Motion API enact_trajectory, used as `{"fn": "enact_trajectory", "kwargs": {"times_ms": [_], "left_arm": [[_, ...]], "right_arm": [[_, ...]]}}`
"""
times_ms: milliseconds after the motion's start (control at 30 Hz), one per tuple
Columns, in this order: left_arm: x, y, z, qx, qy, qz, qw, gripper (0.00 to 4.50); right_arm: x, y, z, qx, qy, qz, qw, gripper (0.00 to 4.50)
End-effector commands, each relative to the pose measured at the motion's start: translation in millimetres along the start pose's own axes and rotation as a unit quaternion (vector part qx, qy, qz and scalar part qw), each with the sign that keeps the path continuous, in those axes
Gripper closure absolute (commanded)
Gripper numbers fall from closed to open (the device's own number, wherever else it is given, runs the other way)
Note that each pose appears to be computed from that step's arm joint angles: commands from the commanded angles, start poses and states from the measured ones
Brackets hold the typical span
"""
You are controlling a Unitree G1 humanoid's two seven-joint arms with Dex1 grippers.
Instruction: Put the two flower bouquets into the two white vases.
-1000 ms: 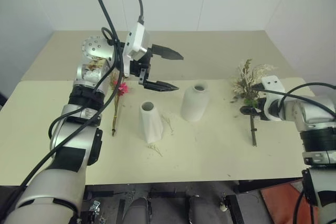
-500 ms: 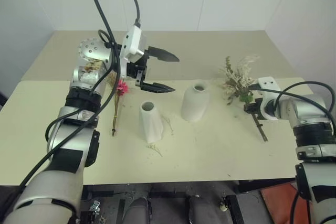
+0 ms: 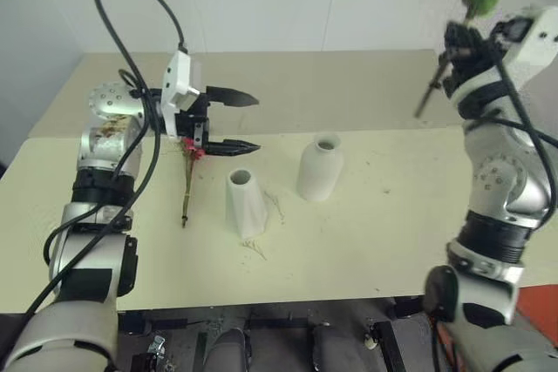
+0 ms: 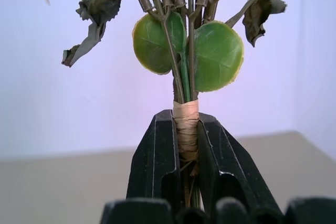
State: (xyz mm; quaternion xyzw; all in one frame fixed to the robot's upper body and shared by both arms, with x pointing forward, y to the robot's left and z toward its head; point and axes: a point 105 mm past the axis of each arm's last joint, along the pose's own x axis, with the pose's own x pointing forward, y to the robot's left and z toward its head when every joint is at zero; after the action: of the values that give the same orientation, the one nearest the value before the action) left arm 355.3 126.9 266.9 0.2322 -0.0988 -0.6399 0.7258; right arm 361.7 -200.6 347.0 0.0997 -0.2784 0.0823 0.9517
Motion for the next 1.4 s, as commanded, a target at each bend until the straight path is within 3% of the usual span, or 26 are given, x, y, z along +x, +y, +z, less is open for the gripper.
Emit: {"fn": "enact_trajectory", "kwargs": {"times_ms": [33,267,667,1033,1367,1400], "left_arm": [[-7.8,-1.3,11.1,0.012,-0.008,0.02,1.0,0.0],[-17.6,-10.4,8.8,-0.004,0.004,0.04,0.999,0.0],[-26.3,-14.6,10.0,-0.014,0.017,0.056,0.998,0.0],[-26.6,-14.2,9.9,-0.016,0.021,0.058,0.998,0.0],[-32.1,-14.9,9.7,-0.016,0.029,0.063,0.997,0.0],[-32.7,-14.9,9.7,-0.016,0.03,0.064,0.997,0.0]], "right_arm": [[-5.5,32.6,19.7,0.026,-0.072,0.061,0.995,4.27],[-11.7,71.3,-0.5,0.061,-0.072,0.111,0.989,4.27],[-16.2,91.9,-24.0,0.085,-0.054,0.133,0.986,4.27],[-27.8,93.8,-61.0,0.065,-0.021,0.143,0.987,4.27],[-31.8,99.9,-77.1,0.048,-0.015,0.159,0.986,4.27],[-33.6,100.5,-79.6,0.041,-0.014,0.163,0.986,3.92]]}}
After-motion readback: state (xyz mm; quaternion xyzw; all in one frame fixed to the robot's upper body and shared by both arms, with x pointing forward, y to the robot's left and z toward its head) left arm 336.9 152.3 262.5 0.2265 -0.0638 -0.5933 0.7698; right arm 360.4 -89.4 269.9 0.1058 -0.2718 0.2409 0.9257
